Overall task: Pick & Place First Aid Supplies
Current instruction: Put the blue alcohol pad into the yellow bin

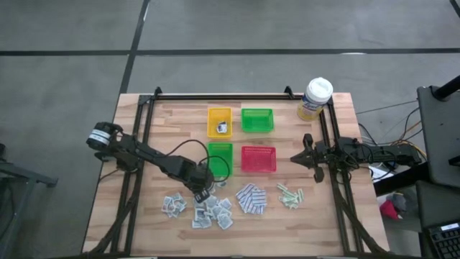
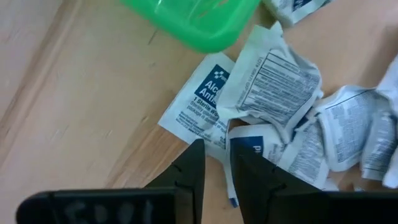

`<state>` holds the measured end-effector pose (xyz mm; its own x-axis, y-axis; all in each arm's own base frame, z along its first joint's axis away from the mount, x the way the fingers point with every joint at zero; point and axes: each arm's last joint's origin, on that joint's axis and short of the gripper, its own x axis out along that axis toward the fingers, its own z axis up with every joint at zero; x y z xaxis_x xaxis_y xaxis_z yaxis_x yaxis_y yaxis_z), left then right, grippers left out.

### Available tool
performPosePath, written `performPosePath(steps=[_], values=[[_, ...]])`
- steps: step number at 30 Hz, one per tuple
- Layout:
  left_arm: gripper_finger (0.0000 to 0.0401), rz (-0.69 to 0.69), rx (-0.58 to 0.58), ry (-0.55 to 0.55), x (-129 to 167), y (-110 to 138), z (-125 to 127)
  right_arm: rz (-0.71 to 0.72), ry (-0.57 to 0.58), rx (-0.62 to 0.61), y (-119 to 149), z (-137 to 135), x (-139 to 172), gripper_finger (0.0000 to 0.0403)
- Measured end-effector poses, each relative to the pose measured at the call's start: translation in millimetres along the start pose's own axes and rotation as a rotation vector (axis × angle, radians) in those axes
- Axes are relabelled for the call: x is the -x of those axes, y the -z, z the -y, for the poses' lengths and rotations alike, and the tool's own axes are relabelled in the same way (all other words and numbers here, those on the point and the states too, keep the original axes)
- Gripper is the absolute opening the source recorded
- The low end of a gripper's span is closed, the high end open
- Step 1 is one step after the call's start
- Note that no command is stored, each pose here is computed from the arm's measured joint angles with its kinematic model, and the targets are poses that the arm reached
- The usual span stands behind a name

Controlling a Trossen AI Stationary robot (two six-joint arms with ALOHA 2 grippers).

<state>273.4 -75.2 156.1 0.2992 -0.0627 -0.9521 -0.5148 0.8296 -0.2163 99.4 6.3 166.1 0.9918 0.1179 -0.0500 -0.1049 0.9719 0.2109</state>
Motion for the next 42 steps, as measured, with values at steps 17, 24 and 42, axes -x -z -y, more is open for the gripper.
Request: performPosePath(steps=[17,24,42], values=[[0.0000,-0.001,0.032,0.008,3.2,-0.4,0.2,0.000,-0.001,0.000,0.0,0.0,0.0,0.0028],[0.0000,-0.105,0.080,-0.009,17.6,-2.0,4.3,0.000,0.000,0.000,0.0,0.0,0.0,0.0028],[0.0000,-0.225,0.227,-0.327,72.5,-7.6,2.4,0.000,0.000,0.000,0.0,0.0,0.0,0.0028]])
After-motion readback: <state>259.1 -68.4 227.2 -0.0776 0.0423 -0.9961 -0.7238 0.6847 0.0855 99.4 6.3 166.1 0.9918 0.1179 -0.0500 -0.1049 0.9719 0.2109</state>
